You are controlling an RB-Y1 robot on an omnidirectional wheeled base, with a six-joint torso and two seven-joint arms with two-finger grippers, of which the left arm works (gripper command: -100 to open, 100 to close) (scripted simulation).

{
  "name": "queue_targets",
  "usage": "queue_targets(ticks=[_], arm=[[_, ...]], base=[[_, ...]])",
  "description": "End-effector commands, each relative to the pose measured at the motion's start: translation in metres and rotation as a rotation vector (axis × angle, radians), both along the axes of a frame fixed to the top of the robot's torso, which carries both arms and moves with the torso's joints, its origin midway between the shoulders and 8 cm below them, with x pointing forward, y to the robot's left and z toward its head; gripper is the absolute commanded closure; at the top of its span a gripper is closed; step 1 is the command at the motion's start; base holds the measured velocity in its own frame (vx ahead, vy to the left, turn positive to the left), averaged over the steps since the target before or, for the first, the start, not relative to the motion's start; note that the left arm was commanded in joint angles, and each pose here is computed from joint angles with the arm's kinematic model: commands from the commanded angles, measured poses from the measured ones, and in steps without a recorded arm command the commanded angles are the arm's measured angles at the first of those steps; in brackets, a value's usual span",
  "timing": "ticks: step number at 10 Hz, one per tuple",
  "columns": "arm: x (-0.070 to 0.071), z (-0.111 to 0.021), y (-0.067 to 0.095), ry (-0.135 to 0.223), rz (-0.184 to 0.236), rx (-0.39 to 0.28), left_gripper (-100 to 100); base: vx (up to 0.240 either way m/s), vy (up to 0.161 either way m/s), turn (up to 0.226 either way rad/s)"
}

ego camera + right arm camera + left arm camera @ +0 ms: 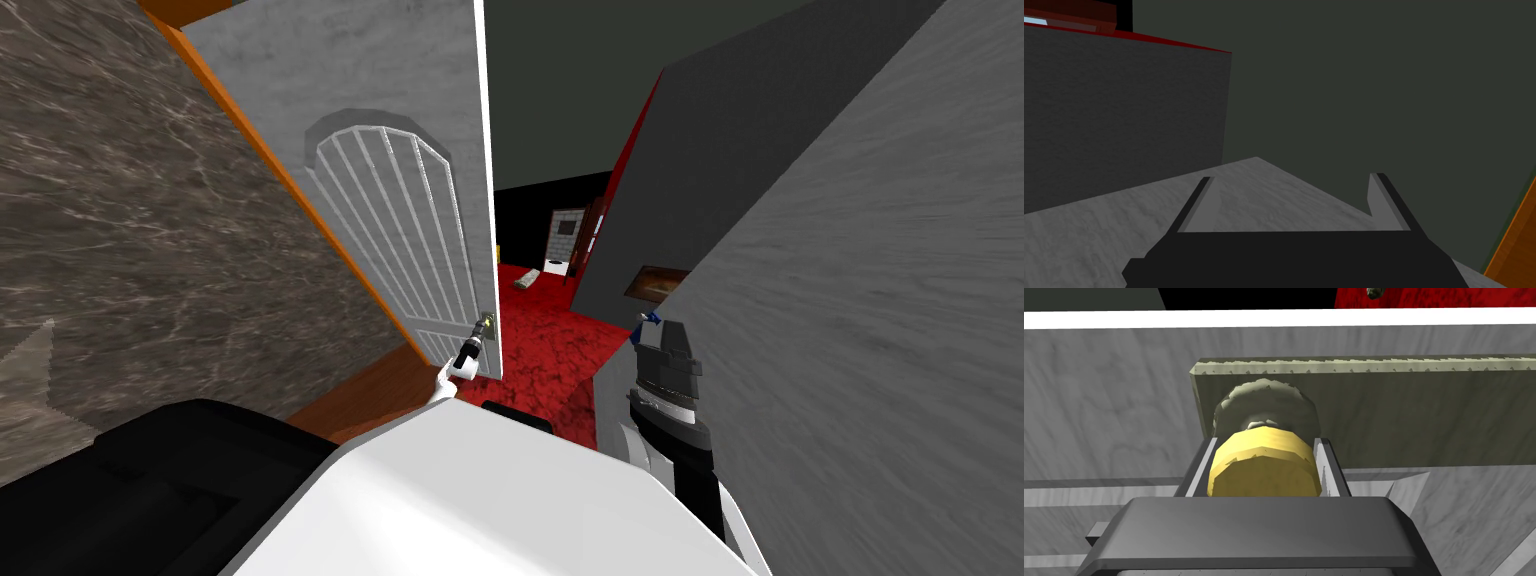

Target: Push the door open

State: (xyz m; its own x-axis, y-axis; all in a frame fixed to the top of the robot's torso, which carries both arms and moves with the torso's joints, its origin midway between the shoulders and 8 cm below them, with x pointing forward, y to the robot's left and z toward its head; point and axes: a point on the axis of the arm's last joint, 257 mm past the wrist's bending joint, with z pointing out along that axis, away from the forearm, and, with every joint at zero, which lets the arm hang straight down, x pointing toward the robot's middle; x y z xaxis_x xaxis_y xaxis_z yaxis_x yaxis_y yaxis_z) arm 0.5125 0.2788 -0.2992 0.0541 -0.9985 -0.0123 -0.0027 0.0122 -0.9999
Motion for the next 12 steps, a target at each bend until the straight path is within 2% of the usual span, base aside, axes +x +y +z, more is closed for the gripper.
queue_targets(ticks=[1, 6, 8, 9, 12], arm=[[0.001, 0.006, 0.015, -0.01, 0.03, 0.004, 100], [0.001, 0.004, 0.036, -0.004, 0.086, -0.008, 100], [-0.002, -0.002, 0.038, 0.007, 0.09, -0.008, 100], [-0.006, 0.001, 0.056, 0.001, 0.122, -0.001, 100], [-0.015, 0.003, 0.086, -0.002, 0.177, 0.009, 100]], base=[[0.153, -0.109, 0.076], [0.179, -0.115, 0.075], [0.147, -0.044, 0.036], [0.13, -0.027, -0.052], [0.186, -0.031, -0.047]])
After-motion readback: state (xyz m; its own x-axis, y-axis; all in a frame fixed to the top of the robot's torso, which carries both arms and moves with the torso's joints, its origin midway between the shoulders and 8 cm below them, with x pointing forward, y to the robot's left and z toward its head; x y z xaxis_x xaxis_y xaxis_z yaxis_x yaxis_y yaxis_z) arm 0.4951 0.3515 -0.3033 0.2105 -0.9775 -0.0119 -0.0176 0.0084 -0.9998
